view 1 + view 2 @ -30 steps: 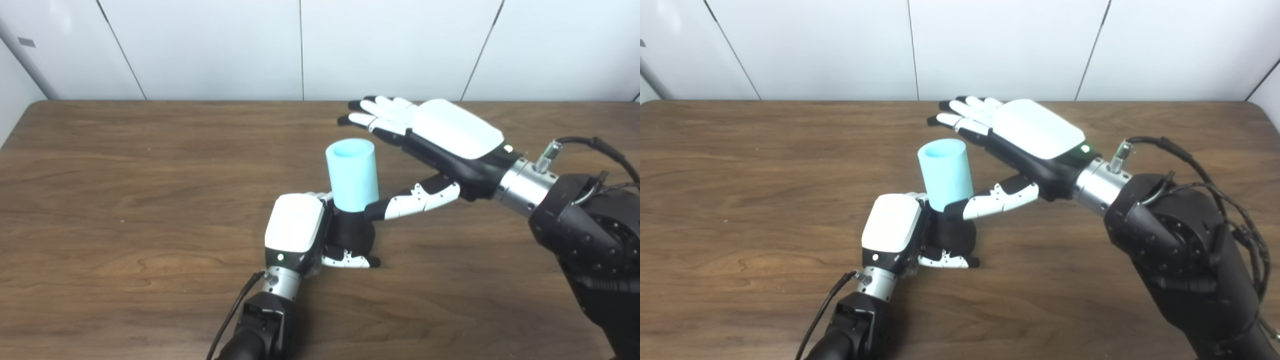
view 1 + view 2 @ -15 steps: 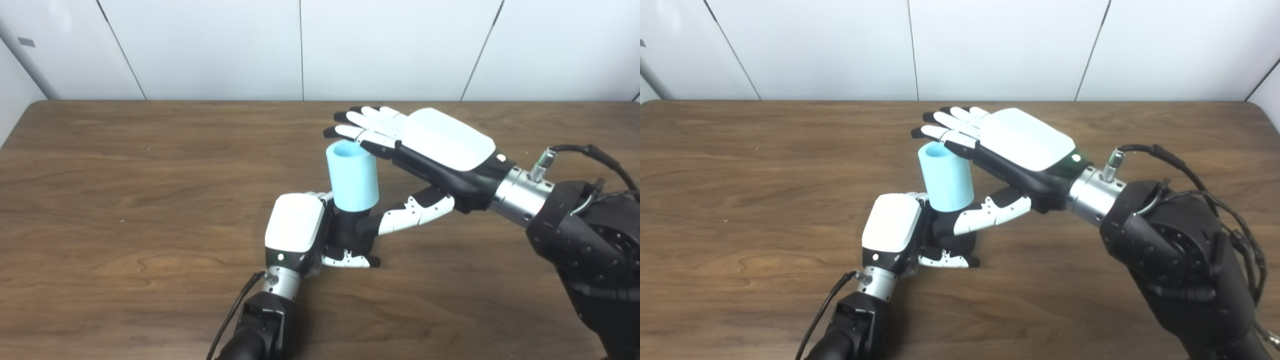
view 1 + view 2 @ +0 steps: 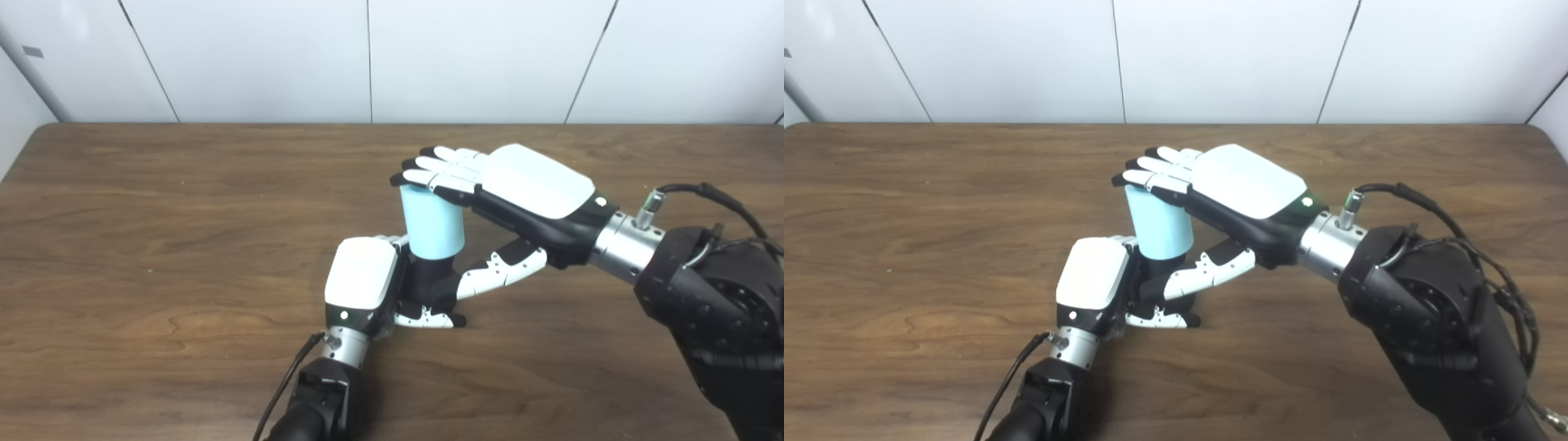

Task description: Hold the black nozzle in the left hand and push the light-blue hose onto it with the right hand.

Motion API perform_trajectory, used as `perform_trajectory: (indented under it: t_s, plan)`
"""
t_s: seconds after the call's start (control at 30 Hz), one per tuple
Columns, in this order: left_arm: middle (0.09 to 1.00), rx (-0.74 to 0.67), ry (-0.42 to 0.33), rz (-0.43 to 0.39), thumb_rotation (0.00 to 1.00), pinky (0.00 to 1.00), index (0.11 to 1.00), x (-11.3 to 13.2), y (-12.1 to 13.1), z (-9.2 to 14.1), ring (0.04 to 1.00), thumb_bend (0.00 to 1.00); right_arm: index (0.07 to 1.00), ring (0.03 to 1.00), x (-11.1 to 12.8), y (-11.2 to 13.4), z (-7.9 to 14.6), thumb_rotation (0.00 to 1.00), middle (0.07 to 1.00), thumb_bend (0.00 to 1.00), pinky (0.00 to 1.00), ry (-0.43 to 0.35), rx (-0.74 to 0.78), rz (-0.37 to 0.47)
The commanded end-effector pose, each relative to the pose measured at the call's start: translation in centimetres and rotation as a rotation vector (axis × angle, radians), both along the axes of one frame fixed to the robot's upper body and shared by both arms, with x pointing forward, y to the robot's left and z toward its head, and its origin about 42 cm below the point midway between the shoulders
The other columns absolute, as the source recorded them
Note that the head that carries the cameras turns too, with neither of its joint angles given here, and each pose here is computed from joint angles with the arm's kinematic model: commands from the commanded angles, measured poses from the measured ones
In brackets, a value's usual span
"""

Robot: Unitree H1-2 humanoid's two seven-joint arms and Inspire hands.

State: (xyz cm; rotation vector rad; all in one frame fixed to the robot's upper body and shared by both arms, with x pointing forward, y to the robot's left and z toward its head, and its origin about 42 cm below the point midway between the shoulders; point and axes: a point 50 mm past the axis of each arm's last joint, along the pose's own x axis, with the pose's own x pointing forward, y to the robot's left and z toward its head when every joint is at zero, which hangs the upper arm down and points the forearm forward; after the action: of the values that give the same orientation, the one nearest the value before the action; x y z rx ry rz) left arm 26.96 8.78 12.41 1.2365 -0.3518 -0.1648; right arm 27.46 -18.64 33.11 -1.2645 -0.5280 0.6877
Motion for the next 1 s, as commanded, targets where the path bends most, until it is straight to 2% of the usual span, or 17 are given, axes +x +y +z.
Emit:
perform_trajectory:
  t_s: [0.0, 0.23, 0.4, 0.6, 0.87, 0.97]
  plan:
    - [0.446, 0.055, 0.178, -0.032, 0.0, 0.49, 0.512, -2.0, 0.0, -3.5, 0.519, 0.52, 0.915, 0.987, 0.2, -0.2, 0.8, 0.92, 0.953, 0.6, 0.94, -0.06, 0.001, 0.0]
    - [0.441, 0.058, 0.181, -0.028, 0.0, 0.5, 0.511, -2.0, -0.1, -3.4, 0.522, 0.52, 0.896, 0.976, 0.8, -0.6, 0.0, 0.89, 0.931, 0.6, 0.9, -0.037, -0.016, -0.021]
    - [0.42, 0.055, 0.18, -0.028, 0.0, 0.49, 0.51, -1.9, -0.2, -3.2, 0.511, 0.52, 0.894, 0.985, 0.9, -0.9, -0.5, 0.92, 0.935, 0.59, 0.89, -0.024, -0.044, -0.027]
    - [0.465, 0.053, 0.184, -0.026, 0.0, 0.52, 0.502, -1.8, -0.2, -3.1, 0.536, 0.52, 0.894, 0.987, 0.4, -1.3, -0.7, 0.94, 0.934, 0.61, 0.89, -0.025, -0.066, -0.027]
    - [0.46, 0.055, 0.178, -0.02, 0.0, 0.52, 0.504, -1.8, 0.1, -3.2, 0.534, 0.52, 0.882, 0.989, -0.8, -1.8, -0.9, 0.89, 0.935, 0.61, 0.88, 0.001, -0.057, -0.029]
    - [0.439, 0.059, 0.174, -0.021, 0.0, 0.5, 0.507, -1.7, 0.1, -3.3, 0.515, 0.52, 0.882, 0.992, -1.2, -1.8, -0.9, 0.89, 0.934, 0.6, 0.89, -0.002, -0.058, -0.029]
